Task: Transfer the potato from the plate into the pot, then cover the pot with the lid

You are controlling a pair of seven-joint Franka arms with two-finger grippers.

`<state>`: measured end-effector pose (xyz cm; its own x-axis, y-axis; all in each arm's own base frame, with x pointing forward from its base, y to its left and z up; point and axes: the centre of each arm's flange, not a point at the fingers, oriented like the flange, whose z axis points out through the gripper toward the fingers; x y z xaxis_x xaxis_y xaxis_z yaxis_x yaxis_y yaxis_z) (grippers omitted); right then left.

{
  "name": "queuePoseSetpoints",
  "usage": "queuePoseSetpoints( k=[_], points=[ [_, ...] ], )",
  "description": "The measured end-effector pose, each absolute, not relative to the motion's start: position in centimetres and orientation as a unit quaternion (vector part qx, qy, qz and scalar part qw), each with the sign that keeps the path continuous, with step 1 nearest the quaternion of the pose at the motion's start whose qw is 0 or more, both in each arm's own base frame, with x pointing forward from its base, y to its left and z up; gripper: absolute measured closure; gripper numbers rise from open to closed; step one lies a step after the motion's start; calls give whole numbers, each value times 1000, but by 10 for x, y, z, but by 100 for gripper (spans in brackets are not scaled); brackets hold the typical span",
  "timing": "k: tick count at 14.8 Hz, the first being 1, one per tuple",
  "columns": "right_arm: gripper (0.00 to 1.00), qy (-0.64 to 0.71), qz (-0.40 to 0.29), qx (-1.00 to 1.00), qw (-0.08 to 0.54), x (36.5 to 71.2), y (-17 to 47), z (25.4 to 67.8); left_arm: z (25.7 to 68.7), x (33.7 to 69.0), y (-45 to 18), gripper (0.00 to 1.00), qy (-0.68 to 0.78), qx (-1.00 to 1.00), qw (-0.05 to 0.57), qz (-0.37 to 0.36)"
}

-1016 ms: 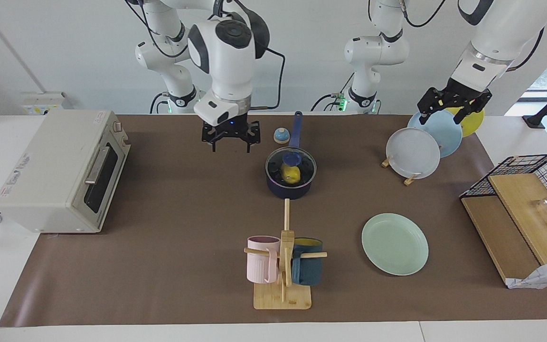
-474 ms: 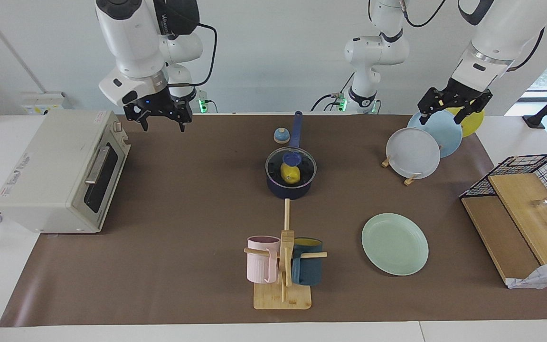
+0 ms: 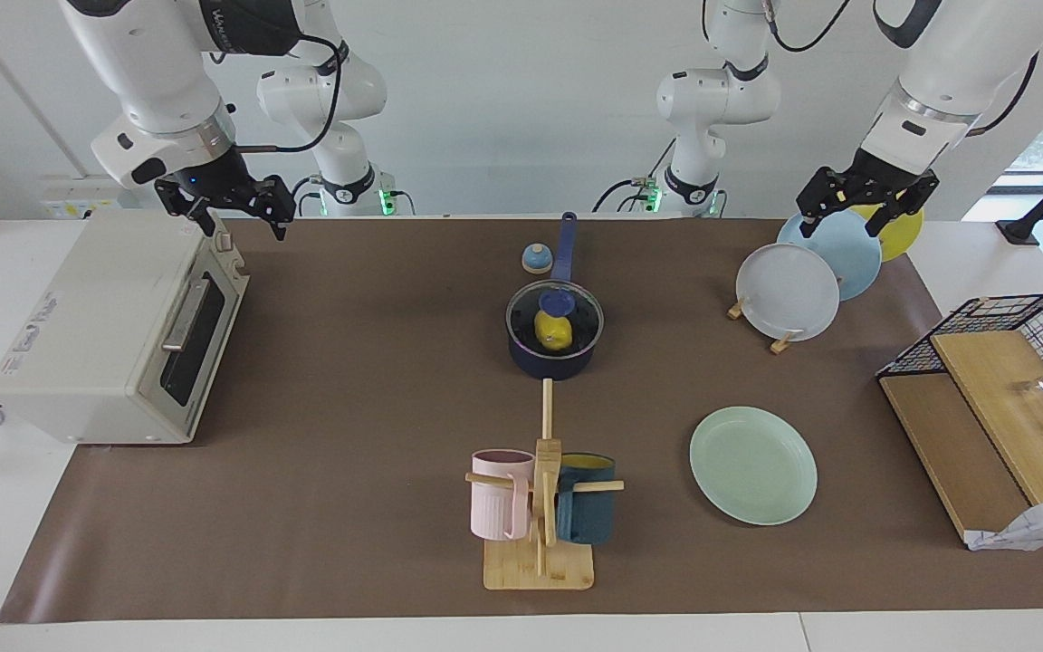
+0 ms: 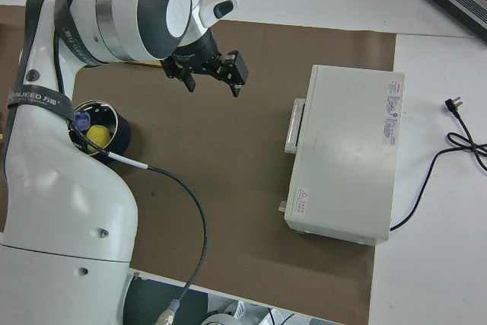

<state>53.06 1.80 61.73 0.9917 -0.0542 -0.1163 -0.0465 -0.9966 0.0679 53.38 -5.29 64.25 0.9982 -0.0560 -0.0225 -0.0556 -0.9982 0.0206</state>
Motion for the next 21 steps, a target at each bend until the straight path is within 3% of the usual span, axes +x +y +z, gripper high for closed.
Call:
queuePoseSetpoints(
  k=[21],
  points=[
    [0, -4, -82, 996, 22, 524, -37, 614, 643, 533, -54, 0, -30, 999, 10, -11]
  ],
)
